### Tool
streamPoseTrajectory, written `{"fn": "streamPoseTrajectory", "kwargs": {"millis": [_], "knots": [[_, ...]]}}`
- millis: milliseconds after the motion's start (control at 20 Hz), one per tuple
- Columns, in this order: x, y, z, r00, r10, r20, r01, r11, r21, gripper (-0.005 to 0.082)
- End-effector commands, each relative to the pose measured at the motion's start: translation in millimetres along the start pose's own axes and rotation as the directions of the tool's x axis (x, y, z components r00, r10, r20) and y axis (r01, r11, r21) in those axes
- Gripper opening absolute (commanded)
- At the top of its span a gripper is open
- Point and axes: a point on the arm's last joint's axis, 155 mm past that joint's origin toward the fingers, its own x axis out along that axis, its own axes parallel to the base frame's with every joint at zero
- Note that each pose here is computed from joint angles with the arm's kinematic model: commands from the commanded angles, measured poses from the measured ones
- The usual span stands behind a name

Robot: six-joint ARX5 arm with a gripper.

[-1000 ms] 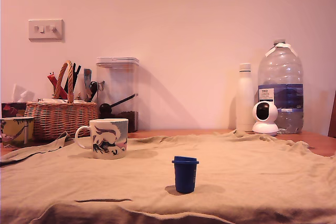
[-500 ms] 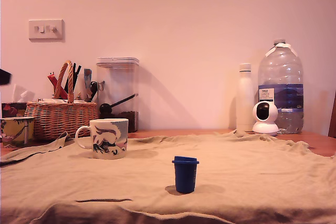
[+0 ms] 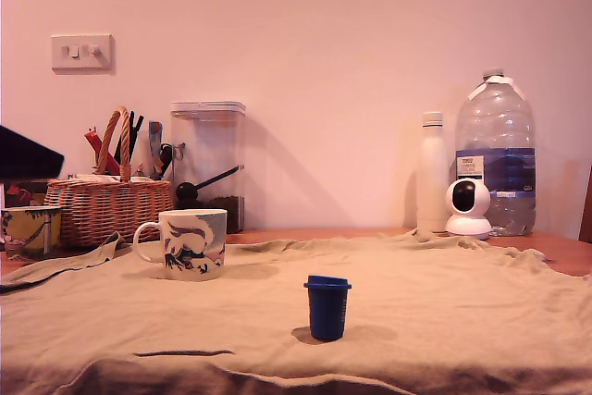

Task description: Pick up the coffee capsules on the table and drop them inside the coffee cup

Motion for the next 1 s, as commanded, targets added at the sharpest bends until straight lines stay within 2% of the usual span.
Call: {"fn": "streamPoseTrajectory", "kwargs": {"millis": [0,150,300,350,400,500,550,600,800,950], "knots": [[1.6,-6.4,1.0,1.000,-0.024,-0.006,0.024,0.999,0.024,-0.0019],[3.1,-12.9,-2.1,0.999,-0.046,-0.019,0.047,0.998,0.039,-0.0016],[3.2,-9.9,-0.3,0.999,-0.029,-0.012,0.030,0.999,0.042,-0.0008],[3.3,-9.0,0.2,1.000,-0.025,-0.010,0.025,0.999,0.042,0.0028],[3.3,-8.0,3.3,1.000,-0.019,0.002,0.019,0.999,0.045,0.0147],[3.0,-8.3,15.0,0.999,-0.018,0.049,0.016,0.999,0.038,0.0515],[2.8,-8.0,19.9,0.998,-0.016,0.068,0.013,0.999,0.044,0.0627],[2.7,-8.2,21.3,0.997,-0.017,0.073,0.013,0.999,0.046,0.0658],[6.1,-7.0,14.9,0.999,-0.015,0.045,0.013,0.999,0.047,0.0657],[9.1,-5.9,19.4,0.998,-0.013,0.060,0.010,0.998,0.065,0.0657]]}}
